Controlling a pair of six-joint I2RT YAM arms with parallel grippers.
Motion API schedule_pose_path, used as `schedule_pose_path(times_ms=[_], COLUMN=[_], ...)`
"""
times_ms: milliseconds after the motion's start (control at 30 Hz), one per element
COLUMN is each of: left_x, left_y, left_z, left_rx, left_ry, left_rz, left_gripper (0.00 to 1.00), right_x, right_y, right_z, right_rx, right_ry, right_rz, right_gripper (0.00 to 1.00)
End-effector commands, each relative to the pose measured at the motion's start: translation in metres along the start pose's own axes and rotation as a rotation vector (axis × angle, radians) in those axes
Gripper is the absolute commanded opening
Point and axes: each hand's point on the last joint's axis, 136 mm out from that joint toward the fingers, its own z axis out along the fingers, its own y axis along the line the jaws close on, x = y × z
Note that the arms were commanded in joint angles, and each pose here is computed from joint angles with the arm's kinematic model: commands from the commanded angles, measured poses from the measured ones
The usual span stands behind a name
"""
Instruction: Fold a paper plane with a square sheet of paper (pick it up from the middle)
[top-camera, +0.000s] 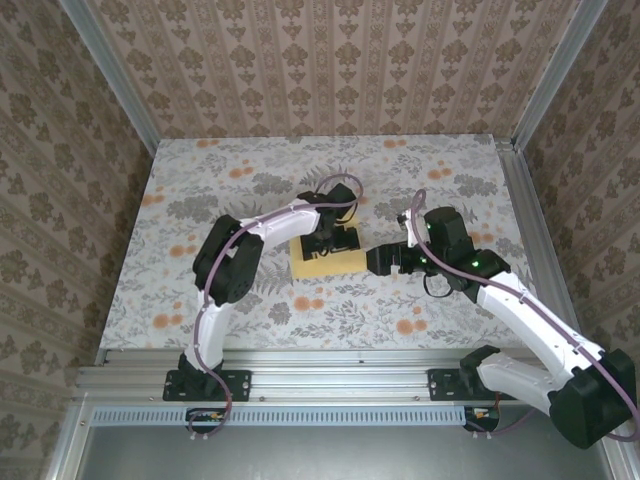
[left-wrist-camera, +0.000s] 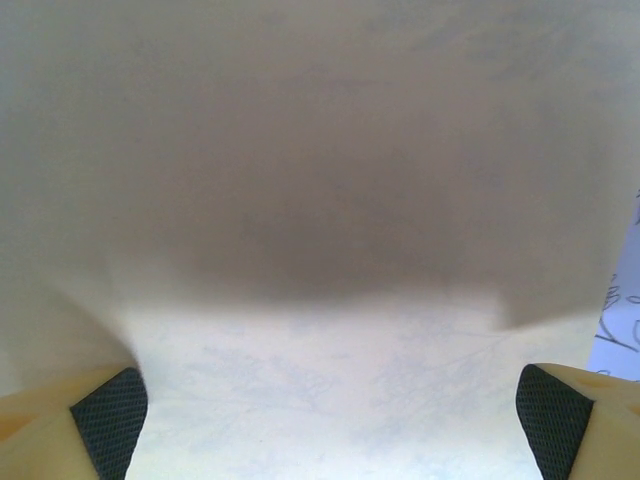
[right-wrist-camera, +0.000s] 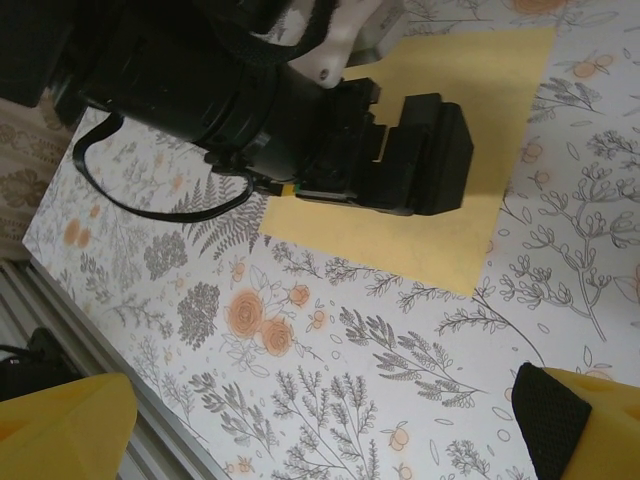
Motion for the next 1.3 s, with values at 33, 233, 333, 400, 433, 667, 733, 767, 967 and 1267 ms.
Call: schedule_pose_path(times_ms=[33,233,333,400,433,667,733,767,967,1267], left_x=[0.002,0.006,0.009,0.011,0.011,0.009,0.009,0.008,0.008,0.017], left_y=[0.031,0.059,0.077,0.088,0.089,0.098,0.102,0.104,0.105,0.115], left_z=[-0.041,-0.083,-0.099,-0.107,-0.110,-0.120,-0.118,-0.116,-0.121,-0.110], left_rx=[-0.022,0.073,0.117,0.151,0.187,0.408,0.417,0.433,0.504,0.513], left_ry=[-0.008,-0.053,-0.062,-0.072,-0.078,-0.154,-0.173,-0.177,-0.213,-0.173], left_rz=[0.021,0.116,0.126,0.139,0.148,0.164,0.186,0.183,0.190,0.168], left_gripper=[1.00,1.00,1.00,1.00,1.00,1.00,1.00,1.00,1.00,1.00], right_x=[0.004,-0.001,-0.006,-0.007,-0.009,-0.014,-0.016,-0.015,-0.012,-0.014], right_y=[-0.010,-0.006,-0.002,0.000,0.002,0.006,0.001,-0.004,-0.013,-0.022], right_z=[0.004,0.017,0.027,0.038,0.041,0.089,0.102,0.110,0.140,0.183], right_rx=[0.070,0.178,0.233,0.266,0.270,0.316,0.357,0.383,0.490,0.566], right_ry=[0.025,0.057,0.067,0.071,0.067,0.143,0.152,0.159,0.215,0.253], right_rz=[0.128,0.119,0.112,0.096,0.088,0.076,0.059,0.069,0.042,0.044], right_gripper=[1.00,1.00,1.00,1.00,1.00,1.00,1.00,1.00,0.99,0.98])
